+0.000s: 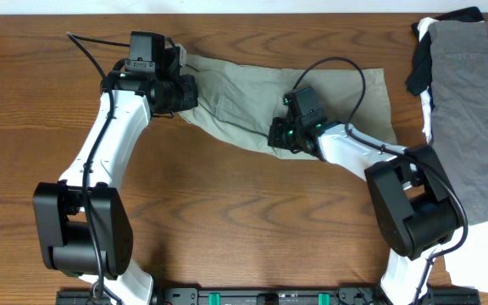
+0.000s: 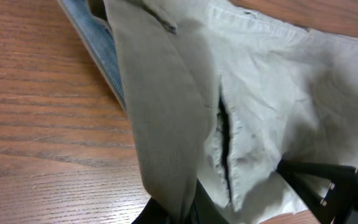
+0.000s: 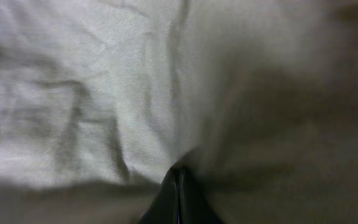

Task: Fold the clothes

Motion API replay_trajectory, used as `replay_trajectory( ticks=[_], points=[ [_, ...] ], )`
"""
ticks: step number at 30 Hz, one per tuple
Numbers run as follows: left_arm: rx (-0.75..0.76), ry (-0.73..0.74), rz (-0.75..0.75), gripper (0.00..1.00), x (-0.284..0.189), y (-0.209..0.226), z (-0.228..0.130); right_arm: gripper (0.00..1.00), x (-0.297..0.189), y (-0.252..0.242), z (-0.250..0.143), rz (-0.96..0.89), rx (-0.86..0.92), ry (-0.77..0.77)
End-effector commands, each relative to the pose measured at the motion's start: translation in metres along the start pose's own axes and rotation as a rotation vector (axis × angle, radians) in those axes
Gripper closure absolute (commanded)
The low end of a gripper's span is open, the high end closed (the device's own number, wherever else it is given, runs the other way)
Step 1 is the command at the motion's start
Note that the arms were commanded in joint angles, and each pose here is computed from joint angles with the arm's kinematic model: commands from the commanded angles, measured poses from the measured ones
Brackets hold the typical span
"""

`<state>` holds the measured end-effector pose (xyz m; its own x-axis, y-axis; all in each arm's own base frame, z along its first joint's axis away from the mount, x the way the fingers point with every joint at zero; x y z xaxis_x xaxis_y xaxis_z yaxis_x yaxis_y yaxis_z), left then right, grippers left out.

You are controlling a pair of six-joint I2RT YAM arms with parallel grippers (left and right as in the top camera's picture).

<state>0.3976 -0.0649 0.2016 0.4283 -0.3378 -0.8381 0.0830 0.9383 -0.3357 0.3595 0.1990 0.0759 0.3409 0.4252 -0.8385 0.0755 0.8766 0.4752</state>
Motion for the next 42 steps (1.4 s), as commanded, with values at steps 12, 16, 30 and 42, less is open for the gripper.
replay_trajectory(
  ticks=[12, 16, 30, 42],
  points=[
    [0.097, -0.063, -0.024, 0.93, -0.025, -0.023, 0.004, 0.99, -0.046, 0.027, 0.047, 0.026, -0.097, -0.106],
    [0.131, -0.105, -0.037, 0.93, -0.042, -0.033, 0.005, 0.99, -0.044, 0.025, 0.052, -0.003, -0.100, -0.152],
    [0.155, -0.168, -0.052, 0.92, -0.063, -0.043, 0.008, 0.99, 0.021, 0.015, 0.040, 0.003, -0.109, -0.115],
    [0.155, -0.171, -0.053, 0.92, -0.063, -0.043, 0.008, 0.99, 0.013, 0.021, 0.060, 0.090, -0.132, -0.156]
  ],
)
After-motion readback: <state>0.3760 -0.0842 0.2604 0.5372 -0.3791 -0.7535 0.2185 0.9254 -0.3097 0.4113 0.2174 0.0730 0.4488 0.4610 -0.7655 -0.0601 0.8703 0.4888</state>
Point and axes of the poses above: each gripper's point midway between its finger pads, its own x axis out along the fingers, its own y axis along the line the jaws close on, z = x × y, the point moved 9 cm from there along -x, back along the fingers, and after that the axes turned 3 degrees about x, right-handed, at the moved point
